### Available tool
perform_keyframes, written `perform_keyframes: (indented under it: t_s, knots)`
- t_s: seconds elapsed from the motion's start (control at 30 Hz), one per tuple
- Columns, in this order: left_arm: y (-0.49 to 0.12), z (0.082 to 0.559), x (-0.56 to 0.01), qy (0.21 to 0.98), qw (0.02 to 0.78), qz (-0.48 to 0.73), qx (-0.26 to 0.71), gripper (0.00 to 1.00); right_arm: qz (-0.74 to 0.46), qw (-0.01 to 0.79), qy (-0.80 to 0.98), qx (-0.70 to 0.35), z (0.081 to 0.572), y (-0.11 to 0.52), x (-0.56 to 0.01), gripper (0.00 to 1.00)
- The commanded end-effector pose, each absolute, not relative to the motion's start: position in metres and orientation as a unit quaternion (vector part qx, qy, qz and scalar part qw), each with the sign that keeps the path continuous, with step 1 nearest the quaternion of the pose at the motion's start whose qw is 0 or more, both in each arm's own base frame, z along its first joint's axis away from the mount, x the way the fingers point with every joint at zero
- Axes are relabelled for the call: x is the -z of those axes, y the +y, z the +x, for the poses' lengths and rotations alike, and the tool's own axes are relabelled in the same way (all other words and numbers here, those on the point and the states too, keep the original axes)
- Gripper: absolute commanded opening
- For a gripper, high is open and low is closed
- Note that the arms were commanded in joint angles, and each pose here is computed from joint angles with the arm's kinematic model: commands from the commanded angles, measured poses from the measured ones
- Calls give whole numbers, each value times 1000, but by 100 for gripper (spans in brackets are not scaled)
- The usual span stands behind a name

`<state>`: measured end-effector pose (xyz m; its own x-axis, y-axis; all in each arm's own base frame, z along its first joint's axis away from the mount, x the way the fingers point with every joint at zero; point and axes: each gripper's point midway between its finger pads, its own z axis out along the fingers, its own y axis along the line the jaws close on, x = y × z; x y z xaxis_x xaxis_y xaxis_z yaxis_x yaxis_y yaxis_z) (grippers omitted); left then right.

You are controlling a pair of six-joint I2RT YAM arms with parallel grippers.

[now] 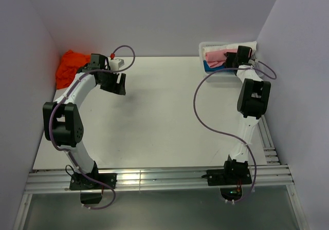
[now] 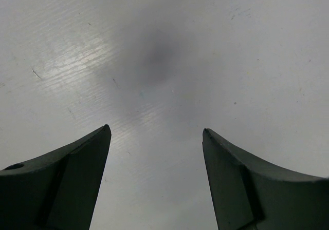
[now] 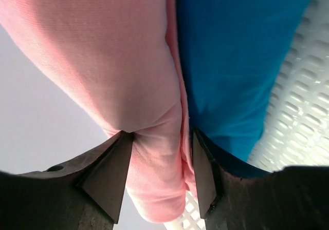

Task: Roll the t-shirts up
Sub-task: Place the rolled tshirt into the container

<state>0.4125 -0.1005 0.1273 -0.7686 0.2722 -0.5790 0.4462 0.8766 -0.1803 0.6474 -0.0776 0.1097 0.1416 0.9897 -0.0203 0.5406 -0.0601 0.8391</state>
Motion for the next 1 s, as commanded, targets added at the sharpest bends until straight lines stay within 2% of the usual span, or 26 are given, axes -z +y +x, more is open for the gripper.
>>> perform_keyframes:
  t_s: [0.0,0.5,0.97]
  knots:
    - [-108,420,-161,910,318,204,172,78,653,337,612,-294,641,-73,-102,57]
    - [-114,417,-174,903,327,204,190,77,639,320,636,-292,617,-77,-119,60]
    - [-119,416,-176,900,328,203,203,77,627,325,645,-292,600,-73,-144,56]
